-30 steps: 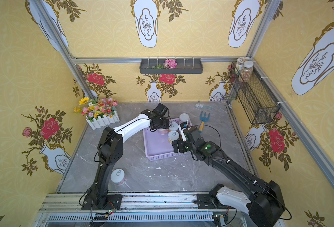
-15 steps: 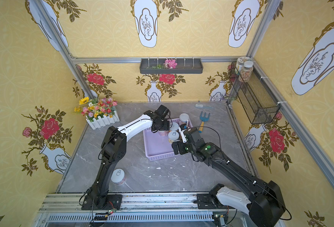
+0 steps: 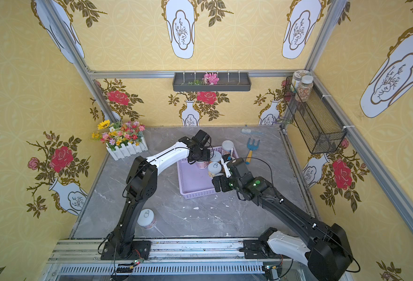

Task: Put the canned food in the basket
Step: Place the canned food in the basket.

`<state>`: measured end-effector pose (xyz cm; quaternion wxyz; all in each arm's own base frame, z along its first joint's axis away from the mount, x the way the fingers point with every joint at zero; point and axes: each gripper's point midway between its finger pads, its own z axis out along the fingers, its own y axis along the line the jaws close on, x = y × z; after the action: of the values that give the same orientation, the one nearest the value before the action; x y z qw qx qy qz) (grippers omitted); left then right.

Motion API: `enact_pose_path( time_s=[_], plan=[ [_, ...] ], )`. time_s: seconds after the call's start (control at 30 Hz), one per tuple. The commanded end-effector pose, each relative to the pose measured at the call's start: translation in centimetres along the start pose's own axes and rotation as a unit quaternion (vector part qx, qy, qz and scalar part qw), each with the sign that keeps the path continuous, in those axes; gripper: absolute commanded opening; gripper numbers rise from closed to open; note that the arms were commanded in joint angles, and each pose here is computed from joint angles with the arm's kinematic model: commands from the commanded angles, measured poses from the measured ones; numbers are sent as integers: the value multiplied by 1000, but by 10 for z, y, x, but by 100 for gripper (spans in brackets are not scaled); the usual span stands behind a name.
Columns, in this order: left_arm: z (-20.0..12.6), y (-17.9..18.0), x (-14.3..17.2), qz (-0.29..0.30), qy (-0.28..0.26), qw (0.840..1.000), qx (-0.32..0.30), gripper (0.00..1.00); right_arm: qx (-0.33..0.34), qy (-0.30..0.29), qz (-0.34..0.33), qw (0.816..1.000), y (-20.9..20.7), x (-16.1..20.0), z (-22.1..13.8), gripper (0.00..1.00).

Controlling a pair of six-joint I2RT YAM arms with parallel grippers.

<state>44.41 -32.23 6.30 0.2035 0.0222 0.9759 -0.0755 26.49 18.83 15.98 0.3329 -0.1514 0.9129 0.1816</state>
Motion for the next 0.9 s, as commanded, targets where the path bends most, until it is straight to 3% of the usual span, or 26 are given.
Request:
enact_pose_path(
  time_s=[0.0, 0.53, 0.7, 0.87],
  plan=[
    [8, -3, -1, -12, -6, 1000, 10, 85, -9, -17, 0, 1000, 4, -9, 1, 99],
    [-19, -6, -16, -17, -24, 999, 24, 99, -19, -16, 6, 1000, 7, -11, 6, 99],
    [-47, -10, -23, -25, -37, 998, 44, 100, -19, -20, 17, 999, 7, -12, 6, 99],
    [-97, -12, -26, -32, -59, 995, 79, 100, -27, -17, 16, 999, 16, -13, 8, 99]
  ],
)
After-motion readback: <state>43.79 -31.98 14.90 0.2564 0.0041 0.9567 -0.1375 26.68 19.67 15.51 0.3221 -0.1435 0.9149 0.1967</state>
